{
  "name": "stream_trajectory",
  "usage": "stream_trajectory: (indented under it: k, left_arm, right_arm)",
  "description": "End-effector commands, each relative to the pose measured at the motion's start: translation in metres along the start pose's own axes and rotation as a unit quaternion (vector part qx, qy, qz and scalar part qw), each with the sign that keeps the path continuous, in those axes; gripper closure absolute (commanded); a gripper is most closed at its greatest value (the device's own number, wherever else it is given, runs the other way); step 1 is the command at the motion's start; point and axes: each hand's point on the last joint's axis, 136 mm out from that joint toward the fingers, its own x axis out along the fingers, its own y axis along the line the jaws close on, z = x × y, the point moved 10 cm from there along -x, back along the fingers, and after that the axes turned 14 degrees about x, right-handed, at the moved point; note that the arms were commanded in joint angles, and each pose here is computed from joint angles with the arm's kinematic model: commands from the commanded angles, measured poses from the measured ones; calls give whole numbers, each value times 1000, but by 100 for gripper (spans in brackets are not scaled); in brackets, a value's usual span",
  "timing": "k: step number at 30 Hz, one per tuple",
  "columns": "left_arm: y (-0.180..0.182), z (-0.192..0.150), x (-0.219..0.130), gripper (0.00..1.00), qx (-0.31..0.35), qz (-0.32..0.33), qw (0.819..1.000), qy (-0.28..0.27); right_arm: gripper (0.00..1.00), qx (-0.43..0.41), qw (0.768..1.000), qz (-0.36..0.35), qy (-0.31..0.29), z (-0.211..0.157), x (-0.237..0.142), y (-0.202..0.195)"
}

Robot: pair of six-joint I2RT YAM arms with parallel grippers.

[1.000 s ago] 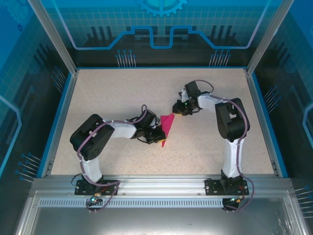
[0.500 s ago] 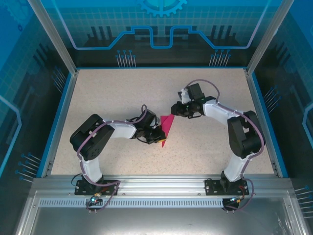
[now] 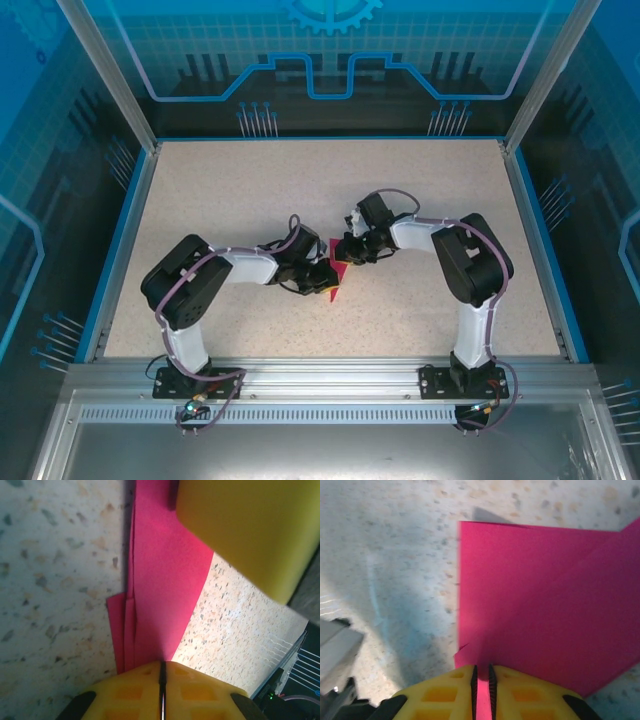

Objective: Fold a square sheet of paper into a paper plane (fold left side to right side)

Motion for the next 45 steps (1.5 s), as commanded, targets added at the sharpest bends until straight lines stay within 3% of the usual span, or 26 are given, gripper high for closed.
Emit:
stream_trajectory:
  k: [1,8,14,23,45]
  left_arm:
    - [1,-17,-11,87,3,22,1000,22]
    - [-21,-15,-29,83,28,-34,999,6]
    - [-23,-13,-19,83,22,-64,997,30]
    - [-8,-16,0,82,6,-41,998,48]
    - [3,-25,-3,81,-3,-4,999,42]
  right_arm:
    - [83,13,999,-39,7,-2,9,-12]
    - [83,11,999,-39,10,-2,10,-13]
    - [83,11,999,-38,12,-2,11,-12]
    - [83,11,999,-43,15,-3,13,-14]
    - [83,8,998,-67,16,-2,13,-17]
